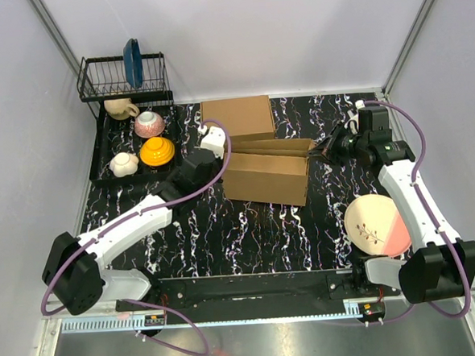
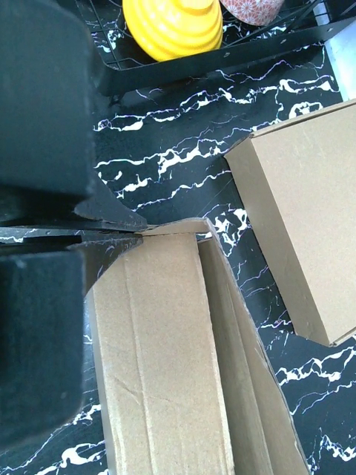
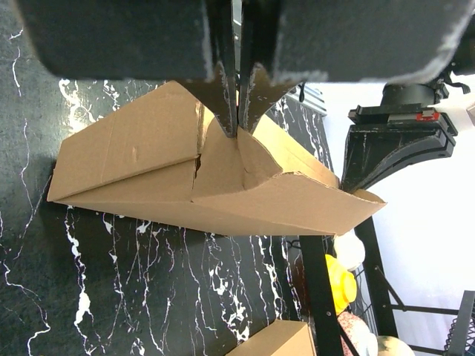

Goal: Fold the paper box

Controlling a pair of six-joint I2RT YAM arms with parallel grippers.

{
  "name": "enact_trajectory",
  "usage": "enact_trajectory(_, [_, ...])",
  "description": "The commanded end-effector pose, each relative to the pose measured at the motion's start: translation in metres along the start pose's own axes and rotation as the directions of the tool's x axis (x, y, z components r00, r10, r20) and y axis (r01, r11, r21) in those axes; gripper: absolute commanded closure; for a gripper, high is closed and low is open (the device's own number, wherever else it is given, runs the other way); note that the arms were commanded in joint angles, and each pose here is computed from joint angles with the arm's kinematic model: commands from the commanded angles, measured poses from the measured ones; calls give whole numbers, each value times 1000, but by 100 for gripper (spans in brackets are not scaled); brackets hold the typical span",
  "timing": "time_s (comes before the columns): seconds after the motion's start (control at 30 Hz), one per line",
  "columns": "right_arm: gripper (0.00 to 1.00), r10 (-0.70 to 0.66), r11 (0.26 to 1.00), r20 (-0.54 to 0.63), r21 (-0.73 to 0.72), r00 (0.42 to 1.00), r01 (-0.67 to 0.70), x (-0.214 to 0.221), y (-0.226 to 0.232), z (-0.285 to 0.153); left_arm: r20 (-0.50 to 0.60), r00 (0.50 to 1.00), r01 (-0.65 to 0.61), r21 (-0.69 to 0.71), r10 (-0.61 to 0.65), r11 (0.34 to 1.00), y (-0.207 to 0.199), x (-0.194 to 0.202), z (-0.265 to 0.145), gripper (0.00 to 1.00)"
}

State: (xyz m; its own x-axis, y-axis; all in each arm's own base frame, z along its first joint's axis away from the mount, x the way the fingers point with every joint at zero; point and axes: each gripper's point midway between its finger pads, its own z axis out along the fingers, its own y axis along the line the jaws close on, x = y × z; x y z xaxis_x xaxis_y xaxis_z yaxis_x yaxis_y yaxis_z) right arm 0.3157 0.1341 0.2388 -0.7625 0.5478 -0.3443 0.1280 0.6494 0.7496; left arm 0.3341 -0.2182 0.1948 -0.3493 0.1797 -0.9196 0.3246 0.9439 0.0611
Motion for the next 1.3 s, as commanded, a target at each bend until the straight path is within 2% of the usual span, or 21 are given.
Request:
enact_trajectory(0.0, [100, 2, 999, 70, -50, 998, 2, -19, 12, -5, -169, 978, -137, -80, 122, 987, 22, 43, -3, 100])
enact_trajectory(0.33, [100, -145, 984, 121, 116, 982, 131, -13, -29, -5, -171, 981, -107, -65, 95, 992, 17, 43, -1, 100])
enact_trajectory(0.63, [100, -206, 968, 118, 167, 971, 185, 0, -38, 0, -155, 987, -31, -26, 27, 999, 5, 37, -2, 100])
enact_trajectory(0.93, [100, -223, 962, 66, 178, 973, 208, 32, -52, 13, -132, 988, 78, 11, -76, 997, -5, 37, -7, 100])
enact_trajectory(1.27, [100, -189, 957, 1, 226, 982, 184, 66, -88, 18, -109, 969, 227, 32, -223, 973, -13, 45, -12, 100])
